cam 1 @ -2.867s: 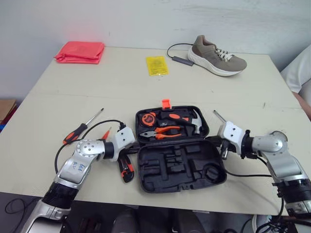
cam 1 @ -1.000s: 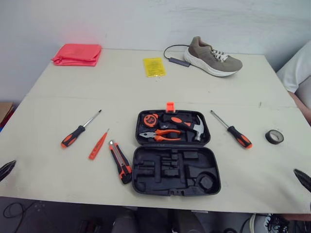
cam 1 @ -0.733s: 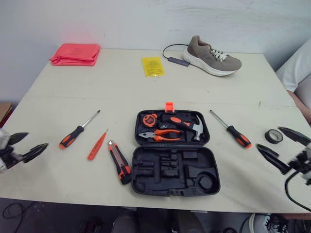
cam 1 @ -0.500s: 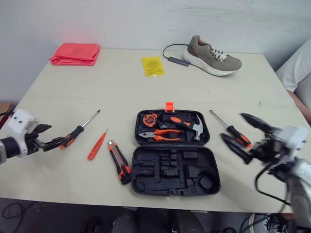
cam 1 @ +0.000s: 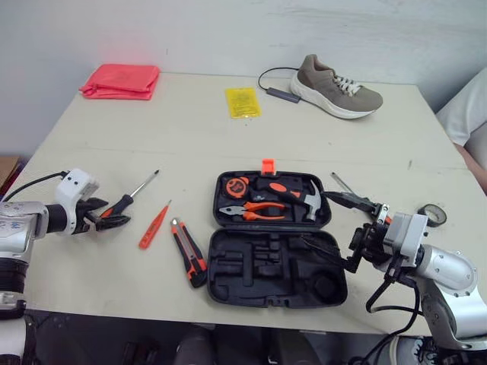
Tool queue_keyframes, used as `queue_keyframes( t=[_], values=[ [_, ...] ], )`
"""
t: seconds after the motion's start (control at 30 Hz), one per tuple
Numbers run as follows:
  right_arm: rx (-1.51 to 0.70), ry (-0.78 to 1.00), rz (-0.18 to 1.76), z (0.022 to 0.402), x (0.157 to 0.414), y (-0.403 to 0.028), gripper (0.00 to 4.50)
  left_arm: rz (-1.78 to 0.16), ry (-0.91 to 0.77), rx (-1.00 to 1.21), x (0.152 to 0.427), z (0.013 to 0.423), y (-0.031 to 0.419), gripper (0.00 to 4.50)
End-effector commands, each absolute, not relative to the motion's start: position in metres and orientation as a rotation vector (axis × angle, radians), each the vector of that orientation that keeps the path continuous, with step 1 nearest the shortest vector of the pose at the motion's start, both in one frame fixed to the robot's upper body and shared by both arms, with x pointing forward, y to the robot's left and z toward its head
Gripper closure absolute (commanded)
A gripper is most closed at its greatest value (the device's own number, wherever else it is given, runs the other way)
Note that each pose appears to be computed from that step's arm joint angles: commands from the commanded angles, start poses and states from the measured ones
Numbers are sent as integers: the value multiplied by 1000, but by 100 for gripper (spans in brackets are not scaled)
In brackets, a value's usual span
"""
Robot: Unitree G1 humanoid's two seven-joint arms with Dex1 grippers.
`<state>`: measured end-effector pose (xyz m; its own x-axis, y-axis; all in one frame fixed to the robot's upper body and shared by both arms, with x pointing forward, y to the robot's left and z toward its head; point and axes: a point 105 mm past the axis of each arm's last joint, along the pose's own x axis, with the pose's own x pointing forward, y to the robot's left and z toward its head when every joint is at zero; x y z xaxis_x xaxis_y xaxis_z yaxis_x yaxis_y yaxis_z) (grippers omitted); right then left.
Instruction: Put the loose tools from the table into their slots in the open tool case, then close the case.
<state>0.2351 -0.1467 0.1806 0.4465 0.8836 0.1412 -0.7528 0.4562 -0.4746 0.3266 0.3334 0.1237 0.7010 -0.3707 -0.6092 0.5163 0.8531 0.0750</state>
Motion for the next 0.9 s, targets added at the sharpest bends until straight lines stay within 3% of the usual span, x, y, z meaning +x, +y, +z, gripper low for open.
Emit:
queue_keyframes(
  t=[0.03, 0.13, 0.33, 0.47, 0.6, 0.9],
  values=[
    [-407, -423, 1038, 185, 232, -150, 0, -507, 642, 276, 326, 120, 336, 1],
    [-412, -422, 1026, 184, 233, -151, 0, -505, 630, 267, 328, 120, 336, 89],
    [-428, -412, 1018, 182, 234, -154, 0, -526, 636, 290, 329, 119, 335, 365],
    [-461, -399, 1006, 182, 236, -163, 0, -566, 455, 344, 341, 152, 326, 371],
    [-488, -381, 994, 182, 238, -174, 0, -805, 294, 484, 332, 192, 286, 371],
    [-514, -323, 1009, 171, 237, -185, 0, -1208, 264, 746, 295, 205, 196, 371]
  ],
)
